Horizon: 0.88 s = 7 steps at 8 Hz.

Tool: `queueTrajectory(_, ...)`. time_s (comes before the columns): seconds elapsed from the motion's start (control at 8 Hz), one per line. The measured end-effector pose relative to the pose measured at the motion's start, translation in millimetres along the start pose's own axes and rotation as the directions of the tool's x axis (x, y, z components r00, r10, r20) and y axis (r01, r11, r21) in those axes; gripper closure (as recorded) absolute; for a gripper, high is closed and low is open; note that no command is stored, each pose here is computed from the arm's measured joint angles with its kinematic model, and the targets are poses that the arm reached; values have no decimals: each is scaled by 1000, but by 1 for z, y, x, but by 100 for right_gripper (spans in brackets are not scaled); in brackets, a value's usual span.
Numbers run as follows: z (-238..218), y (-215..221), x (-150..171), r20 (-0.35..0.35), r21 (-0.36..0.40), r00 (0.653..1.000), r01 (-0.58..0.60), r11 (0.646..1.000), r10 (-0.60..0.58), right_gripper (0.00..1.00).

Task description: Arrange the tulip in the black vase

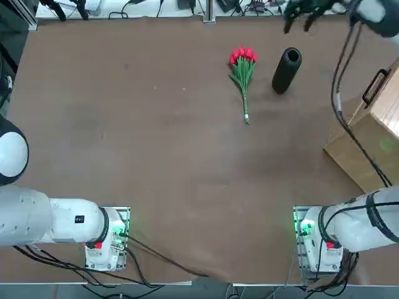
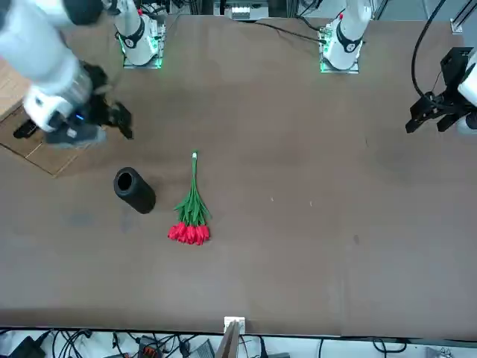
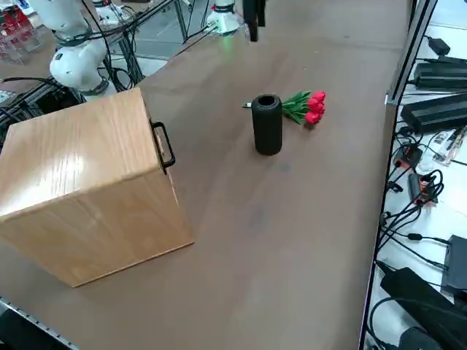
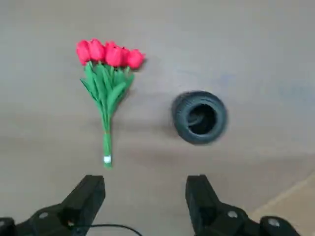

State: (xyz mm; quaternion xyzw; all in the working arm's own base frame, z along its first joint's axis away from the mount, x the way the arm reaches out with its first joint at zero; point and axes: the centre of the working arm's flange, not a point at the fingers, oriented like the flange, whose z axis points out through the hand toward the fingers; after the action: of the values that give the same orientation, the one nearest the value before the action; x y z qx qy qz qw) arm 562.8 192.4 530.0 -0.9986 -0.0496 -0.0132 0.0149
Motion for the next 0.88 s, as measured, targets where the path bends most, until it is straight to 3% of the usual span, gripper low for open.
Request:
queueTrajectory(0.38, 78, -53, 15, -8, -3, 999, 33, 999, -33, 0)
queueTrajectory(0.88, 181, -104, 18, 46, -31, 999, 6, 999, -4, 0)
